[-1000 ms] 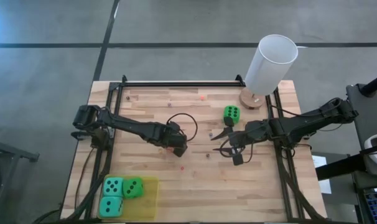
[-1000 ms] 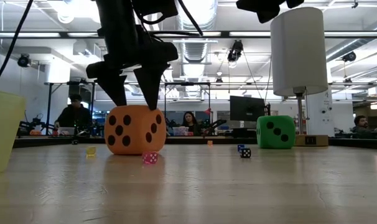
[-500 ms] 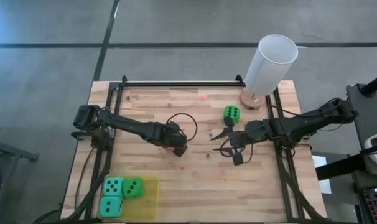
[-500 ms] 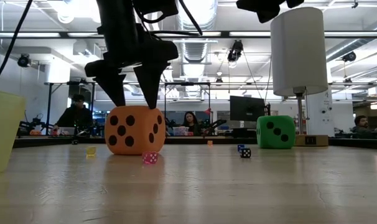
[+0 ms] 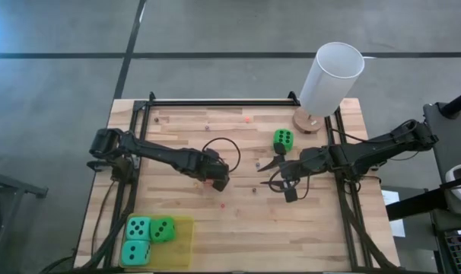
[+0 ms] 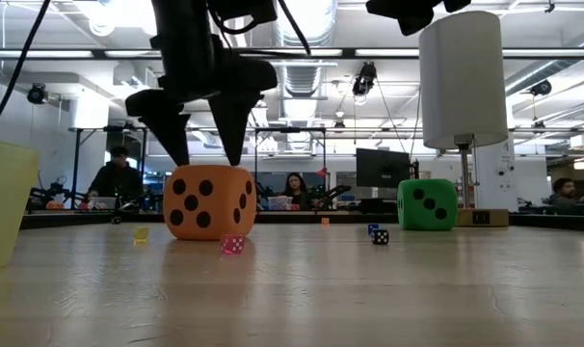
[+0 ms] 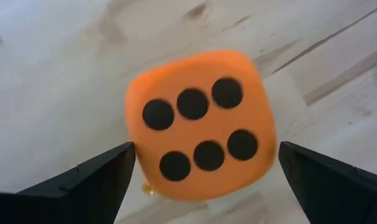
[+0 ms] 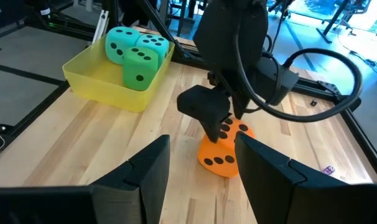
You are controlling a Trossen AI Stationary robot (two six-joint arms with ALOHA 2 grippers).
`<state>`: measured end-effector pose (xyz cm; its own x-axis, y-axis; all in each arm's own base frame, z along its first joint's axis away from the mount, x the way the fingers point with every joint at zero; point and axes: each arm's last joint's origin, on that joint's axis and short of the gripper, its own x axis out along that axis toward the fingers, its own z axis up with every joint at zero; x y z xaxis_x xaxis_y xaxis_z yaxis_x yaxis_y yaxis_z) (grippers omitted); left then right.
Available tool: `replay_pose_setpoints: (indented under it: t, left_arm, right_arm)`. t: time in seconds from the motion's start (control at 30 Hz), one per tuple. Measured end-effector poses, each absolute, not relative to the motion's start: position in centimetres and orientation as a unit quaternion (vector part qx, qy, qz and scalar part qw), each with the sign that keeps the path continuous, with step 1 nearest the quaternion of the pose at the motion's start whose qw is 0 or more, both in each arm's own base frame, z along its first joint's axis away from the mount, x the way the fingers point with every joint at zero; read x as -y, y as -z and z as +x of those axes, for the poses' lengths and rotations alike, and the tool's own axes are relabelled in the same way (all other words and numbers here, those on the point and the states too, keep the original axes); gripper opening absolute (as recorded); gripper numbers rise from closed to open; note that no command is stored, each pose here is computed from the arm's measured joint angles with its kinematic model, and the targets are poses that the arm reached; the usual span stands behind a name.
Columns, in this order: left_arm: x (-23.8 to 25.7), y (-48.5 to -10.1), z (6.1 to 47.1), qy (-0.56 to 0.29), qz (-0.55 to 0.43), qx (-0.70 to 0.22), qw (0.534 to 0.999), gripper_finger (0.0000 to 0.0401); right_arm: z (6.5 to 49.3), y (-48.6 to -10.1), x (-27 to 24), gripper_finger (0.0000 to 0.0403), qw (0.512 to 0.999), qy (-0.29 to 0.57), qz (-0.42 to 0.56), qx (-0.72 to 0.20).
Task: Pick & Place Dice
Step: Put the large orange dice into the yellow bin
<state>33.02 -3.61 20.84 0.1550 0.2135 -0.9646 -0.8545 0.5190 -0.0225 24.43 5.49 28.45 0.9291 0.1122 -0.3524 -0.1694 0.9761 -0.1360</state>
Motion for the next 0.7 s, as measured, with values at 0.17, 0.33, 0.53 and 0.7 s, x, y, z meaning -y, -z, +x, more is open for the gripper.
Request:
replay_pose_setpoints:
  t: [0.17,0.33,0.53,0.7]
  left_arm:
    - [3.32,-20.79,33.08,-0.389,-0.310,-0.521,0.693,0.0399]
    - [3.23,-20.82,33.28,-0.391,-0.318,-0.510,0.697,0.0399]
    - [3.10,-20.83,33.39,-0.406,-0.340,-0.493,0.690,0.0398]
    - [3.09,-20.81,33.38,-0.412,-0.349,-0.489,0.685,0.0399]
  right_arm:
    - [24.43,-28.45,-5.49,0.0180,0.979,-0.072,-0.082,-0.174]
    - [24.43,-28.45,-5.49,0.0180,0.979,-0.072,-0.083,-0.174]
    - [24.43,-28.45,-5.49,0.0180,0.979,-0.072,-0.083,-0.174]
    - [24.43,-28.45,-5.49,0.0180,0.979,-0.072,-0.082,-0.174]
